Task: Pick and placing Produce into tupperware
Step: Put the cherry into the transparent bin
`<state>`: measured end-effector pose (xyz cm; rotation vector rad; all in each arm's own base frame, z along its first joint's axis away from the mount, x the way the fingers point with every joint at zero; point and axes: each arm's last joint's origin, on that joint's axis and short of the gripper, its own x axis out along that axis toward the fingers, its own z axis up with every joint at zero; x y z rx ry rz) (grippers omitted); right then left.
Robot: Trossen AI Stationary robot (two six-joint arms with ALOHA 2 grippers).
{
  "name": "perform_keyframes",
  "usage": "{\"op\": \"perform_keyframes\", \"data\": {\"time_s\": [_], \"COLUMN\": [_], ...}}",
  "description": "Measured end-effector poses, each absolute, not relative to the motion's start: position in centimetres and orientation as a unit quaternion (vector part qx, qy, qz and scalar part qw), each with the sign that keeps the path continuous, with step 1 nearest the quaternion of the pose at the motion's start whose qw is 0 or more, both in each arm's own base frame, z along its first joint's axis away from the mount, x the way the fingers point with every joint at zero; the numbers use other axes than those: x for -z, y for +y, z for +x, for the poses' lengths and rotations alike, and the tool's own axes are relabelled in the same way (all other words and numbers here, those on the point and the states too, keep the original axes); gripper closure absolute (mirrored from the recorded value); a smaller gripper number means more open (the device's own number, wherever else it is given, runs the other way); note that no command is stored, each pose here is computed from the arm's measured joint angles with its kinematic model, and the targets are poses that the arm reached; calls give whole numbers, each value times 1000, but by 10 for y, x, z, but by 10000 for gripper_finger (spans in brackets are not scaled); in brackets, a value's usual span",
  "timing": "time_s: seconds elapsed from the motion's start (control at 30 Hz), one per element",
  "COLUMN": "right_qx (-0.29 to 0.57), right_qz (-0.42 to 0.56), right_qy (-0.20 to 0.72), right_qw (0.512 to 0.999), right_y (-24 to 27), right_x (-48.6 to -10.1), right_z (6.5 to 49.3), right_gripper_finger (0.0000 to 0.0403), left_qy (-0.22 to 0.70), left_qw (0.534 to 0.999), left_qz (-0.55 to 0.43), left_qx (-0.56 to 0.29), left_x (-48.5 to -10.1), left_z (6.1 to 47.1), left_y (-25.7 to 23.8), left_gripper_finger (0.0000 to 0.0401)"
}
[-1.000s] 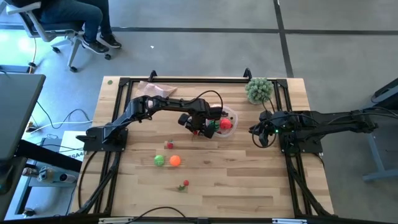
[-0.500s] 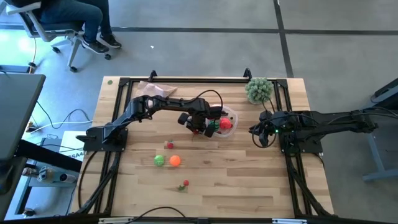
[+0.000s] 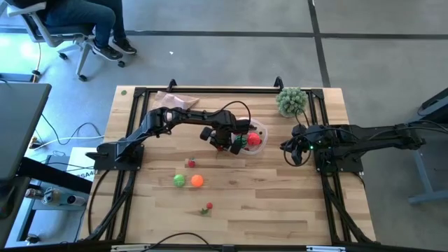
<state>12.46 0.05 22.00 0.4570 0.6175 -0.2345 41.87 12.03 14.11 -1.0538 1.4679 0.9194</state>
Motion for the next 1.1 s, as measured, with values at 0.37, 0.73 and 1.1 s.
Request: {"op": "perform_keyframes", "data": {"time_s": [0.37, 0.73, 1.1], "right_qx": [114, 114, 114], "right_qz": [222, 222, 222], "right_qy": [301, 301, 301], "right_qw": [920, 920, 920], "right_y": [1, 1, 1], "right_x": [-220, -220, -220], "right_z": [125, 125, 125], "right_gripper_finger": [331, 331, 331], "left_qy": [613, 490, 357], "left_qw": [510, 633, 719], "left_qz": [-462, -439, -433], "left_qx": [-389, -407, -409], "left_x": [-162, -257, -289], "left_z": [419, 441, 461], "left_y": [119, 131, 142], "left_gripper_finger": [330, 328, 327]}}
